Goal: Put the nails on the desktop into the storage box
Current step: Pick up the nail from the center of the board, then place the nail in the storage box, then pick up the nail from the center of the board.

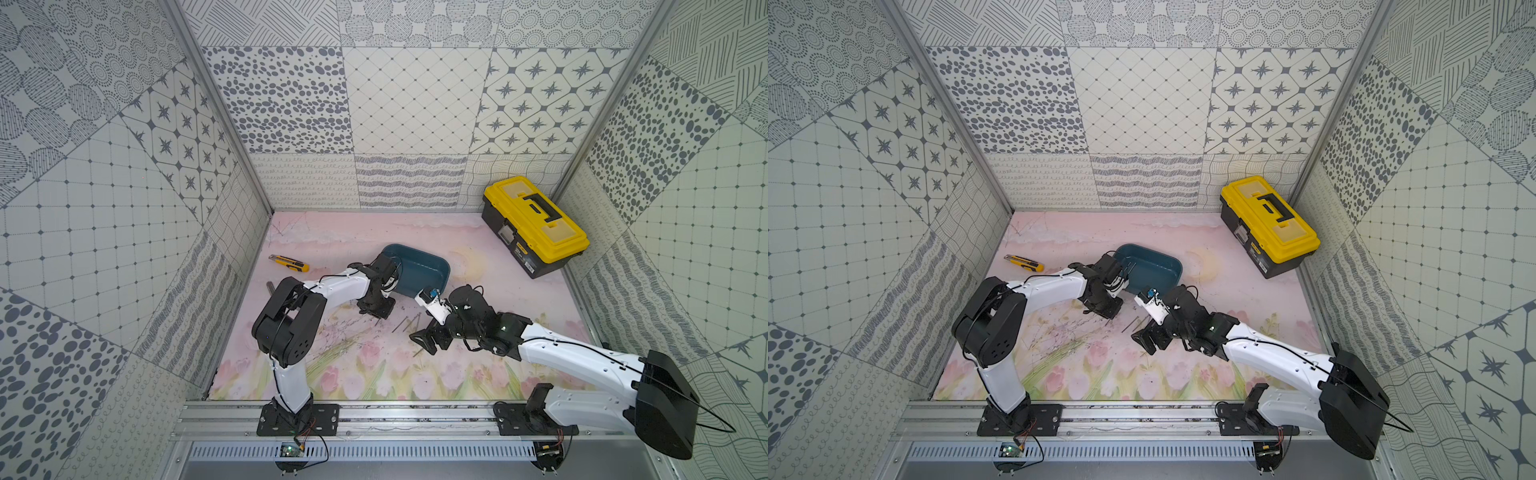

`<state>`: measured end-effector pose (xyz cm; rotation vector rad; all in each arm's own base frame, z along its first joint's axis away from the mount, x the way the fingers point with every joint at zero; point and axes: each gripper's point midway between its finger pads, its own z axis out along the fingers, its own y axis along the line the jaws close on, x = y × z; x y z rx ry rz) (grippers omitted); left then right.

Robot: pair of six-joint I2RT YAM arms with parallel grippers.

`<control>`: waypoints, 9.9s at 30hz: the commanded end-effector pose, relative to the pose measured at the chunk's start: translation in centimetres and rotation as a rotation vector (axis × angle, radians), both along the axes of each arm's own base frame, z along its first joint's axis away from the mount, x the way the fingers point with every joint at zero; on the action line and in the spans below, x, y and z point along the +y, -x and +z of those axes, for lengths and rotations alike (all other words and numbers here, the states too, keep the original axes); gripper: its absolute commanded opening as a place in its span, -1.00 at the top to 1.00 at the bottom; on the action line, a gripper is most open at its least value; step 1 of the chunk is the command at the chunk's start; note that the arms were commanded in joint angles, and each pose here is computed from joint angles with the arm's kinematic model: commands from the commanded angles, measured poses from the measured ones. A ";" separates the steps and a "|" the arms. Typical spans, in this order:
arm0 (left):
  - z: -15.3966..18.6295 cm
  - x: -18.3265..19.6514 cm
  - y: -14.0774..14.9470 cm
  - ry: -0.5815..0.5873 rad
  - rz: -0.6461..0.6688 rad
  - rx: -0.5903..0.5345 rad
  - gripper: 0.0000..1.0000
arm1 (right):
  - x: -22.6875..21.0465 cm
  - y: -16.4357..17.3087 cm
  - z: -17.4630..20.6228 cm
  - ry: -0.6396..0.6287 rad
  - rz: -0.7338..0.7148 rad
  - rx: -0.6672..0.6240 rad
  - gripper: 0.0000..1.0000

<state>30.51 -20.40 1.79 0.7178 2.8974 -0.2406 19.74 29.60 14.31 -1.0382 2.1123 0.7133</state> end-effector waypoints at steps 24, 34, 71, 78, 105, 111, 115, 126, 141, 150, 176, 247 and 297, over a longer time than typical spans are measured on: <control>2.6 0.1 0.8 -0.024 -0.018 -0.022 1.00 | -0.1 -0.4 0.2 -0.017 -0.018 -0.033 -0.94; 4.4 0.3 0.9 -0.016 -0.010 -0.043 1.00 | -0.7 -0.8 0.1 -0.031 -0.046 -0.081 -0.94; 13.5 -6.0 -10.2 0.025 0.062 -0.167 1.00 | -5.8 -6.4 3.6 -0.048 -0.308 -0.184 -0.94; 11.8 -7.2 -12.4 0.017 0.065 -0.170 1.00 | -6.6 -6.4 3.8 -0.052 -0.323 -0.184 -0.94; 5.6 -6.6 -14.9 -0.024 0.128 -0.138 1.00 | -6.8 -6.8 3.3 -0.040 -0.321 -0.166 -0.94; 4.5 -6.5 -15.2 -0.028 0.133 -0.133 1.00 | -6.7 -6.7 3.2 -0.040 -0.317 -0.163 -0.94; 4.1 -6.6 -15.5 -0.031 0.137 -0.133 1.00 | -6.6 -6.7 3.0 -0.036 -0.315 -0.158 -0.94; 3.2 -6.4 -16.6 -0.056 0.156 -0.148 1.00 | -6.7 -6.7 2.7 -0.034 -0.313 -0.153 -0.94; 2.4 -5.8 -17.0 -0.097 0.161 -0.163 1.00 | -6.9 -6.7 2.7 -0.041 -0.318 -0.148 -0.94; 2.1 -5.9 -17.3 -0.104 0.149 -0.169 1.00 | -6.9 -6.9 2.7 -0.045 -0.319 -0.144 -0.94; 1.2 -5.7 -17.6 -0.137 0.116 -0.175 1.00 | -6.8 -6.9 2.7 -0.050 -0.314 -0.137 -0.94; 5.4 -7.7 2.9 0.146 -0.023 -0.061 0.42 | -4.5 0.6 4.3 -0.099 -0.145 -0.073 -0.91; 0.7 -6.2 2.3 0.013 -0.128 -0.019 0.50 | -4.5 0.9 3.8 -0.095 -0.158 -0.076 -0.93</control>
